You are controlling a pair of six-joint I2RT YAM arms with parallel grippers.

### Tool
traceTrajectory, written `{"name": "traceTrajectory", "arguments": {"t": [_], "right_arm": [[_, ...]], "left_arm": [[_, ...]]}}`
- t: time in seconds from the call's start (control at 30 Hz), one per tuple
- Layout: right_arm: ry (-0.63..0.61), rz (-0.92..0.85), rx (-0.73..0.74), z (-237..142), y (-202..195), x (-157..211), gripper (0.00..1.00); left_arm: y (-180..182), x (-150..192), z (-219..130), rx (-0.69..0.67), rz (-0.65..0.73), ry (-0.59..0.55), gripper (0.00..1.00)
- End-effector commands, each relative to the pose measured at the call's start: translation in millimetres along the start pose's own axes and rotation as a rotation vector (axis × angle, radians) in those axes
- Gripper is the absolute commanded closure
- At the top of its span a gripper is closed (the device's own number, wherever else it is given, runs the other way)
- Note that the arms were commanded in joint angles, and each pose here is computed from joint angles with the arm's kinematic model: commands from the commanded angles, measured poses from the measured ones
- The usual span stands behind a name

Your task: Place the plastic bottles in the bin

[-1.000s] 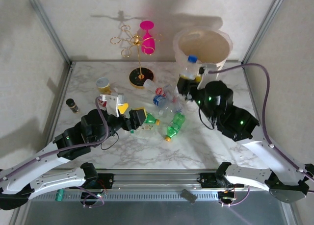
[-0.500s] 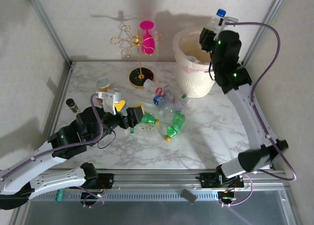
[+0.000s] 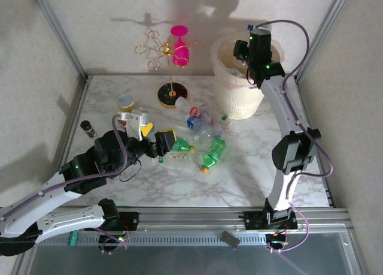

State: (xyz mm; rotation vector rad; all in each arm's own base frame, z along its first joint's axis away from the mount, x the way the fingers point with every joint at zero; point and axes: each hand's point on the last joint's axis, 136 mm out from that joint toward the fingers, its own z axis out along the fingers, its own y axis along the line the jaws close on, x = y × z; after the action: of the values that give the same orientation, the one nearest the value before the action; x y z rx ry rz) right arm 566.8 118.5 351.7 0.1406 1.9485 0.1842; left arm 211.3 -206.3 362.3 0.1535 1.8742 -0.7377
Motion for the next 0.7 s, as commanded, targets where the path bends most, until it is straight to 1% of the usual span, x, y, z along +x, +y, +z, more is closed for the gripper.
{"name": "traceTrajectory", "arguments": {"t": [0.0, 0.27, 0.37, 0.47, 0.57, 0.67], "right_arm": [[0.042, -0.005, -0.002, 12.7, -5.9, 8.5, 0.48], [0.172, -0.053, 0.044, 51.3, -20.0, 59.6, 0.44], [0.197, -0.056, 0.046, 57.2, -20.8, 70.3, 0.38], [0.188, -0.051, 0.040, 54.3, -19.7, 66.7, 0.32], [0.156, -0.046, 0.033, 46.8, -18.2, 52.9, 0.25], [0.117, -0.043, 0.024, 36.7, -15.7, 34.1, 0.16]], "left_arm": [[4.7, -7.4, 0.4, -0.029, -0.001, -0.027, 0.06], [12.8, 2.5, 5.8, -0.061, 0.003, -0.018, 0.06], [20.6, 10.9, 8.3, -0.092, 0.013, -0.004, 0.06], [23.8, 17.9, 9.6, -0.097, 0.004, 0.009, 0.06], [26.1, 21.2, 10.9, -0.104, -0.005, 0.011, 0.06], [27.3, 21.0, 11.0, -0.111, -0.013, 0.007, 0.06]]}}
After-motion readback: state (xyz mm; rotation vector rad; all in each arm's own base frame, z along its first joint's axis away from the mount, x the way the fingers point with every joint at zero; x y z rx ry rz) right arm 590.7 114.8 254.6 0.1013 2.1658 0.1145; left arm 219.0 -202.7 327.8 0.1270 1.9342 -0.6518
